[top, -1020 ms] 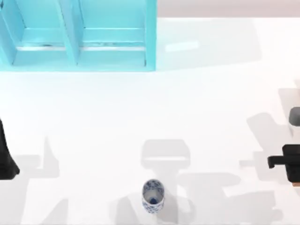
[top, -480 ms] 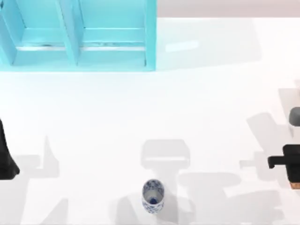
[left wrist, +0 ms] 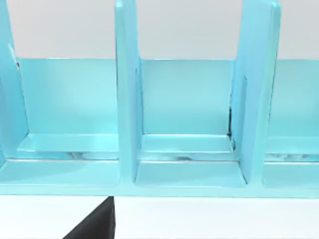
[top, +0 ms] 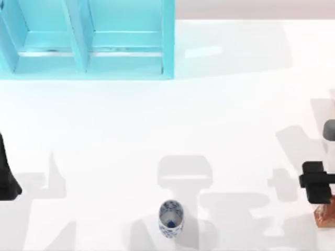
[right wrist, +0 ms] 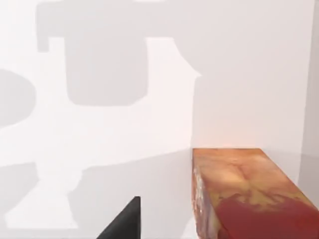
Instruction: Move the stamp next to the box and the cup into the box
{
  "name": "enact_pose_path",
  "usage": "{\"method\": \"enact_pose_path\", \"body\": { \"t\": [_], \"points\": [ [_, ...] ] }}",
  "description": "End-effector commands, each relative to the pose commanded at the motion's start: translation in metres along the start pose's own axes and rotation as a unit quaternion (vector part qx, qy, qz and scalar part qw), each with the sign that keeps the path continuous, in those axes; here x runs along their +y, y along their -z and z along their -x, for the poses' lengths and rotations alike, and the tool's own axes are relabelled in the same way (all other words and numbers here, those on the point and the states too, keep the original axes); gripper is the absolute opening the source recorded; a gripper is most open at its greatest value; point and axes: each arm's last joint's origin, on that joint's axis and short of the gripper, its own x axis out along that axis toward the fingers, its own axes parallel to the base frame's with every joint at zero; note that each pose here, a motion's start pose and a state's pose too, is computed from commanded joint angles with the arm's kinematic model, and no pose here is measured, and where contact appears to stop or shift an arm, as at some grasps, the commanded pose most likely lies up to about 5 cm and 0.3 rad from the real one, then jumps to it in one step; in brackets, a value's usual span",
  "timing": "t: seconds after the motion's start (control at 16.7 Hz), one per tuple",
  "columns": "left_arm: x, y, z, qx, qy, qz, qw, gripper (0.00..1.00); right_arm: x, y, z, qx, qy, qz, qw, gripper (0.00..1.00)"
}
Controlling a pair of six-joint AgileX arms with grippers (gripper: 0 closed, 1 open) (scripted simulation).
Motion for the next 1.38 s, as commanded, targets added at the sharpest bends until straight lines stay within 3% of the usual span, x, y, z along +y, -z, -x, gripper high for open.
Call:
{"method": "enact_pose_path", "body": {
  "t": [0.54, 1.08, 1.38],
  "points": [
    [0.0, 0.0, 0.0, 0.0, 0.0, 0.0, 1.0, 1.0, 0.001, -0.002, 0.004, 0.0, -0.001, 0.002, 1.0, 1.0],
    [0.0, 0.0, 0.0, 0.0, 0.0, 0.0, 1.0, 1.0, 0.001, -0.02, 0.092, 0.003, 0.001, 0.0, 1.0, 1.0],
    [0.0, 0.0, 0.0, 0.0, 0.0, 0.0, 1.0, 1.0, 0.001, -0.02, 0.097, 0.001, 0.0, 0.002, 1.0, 1.0]
  ]
}}
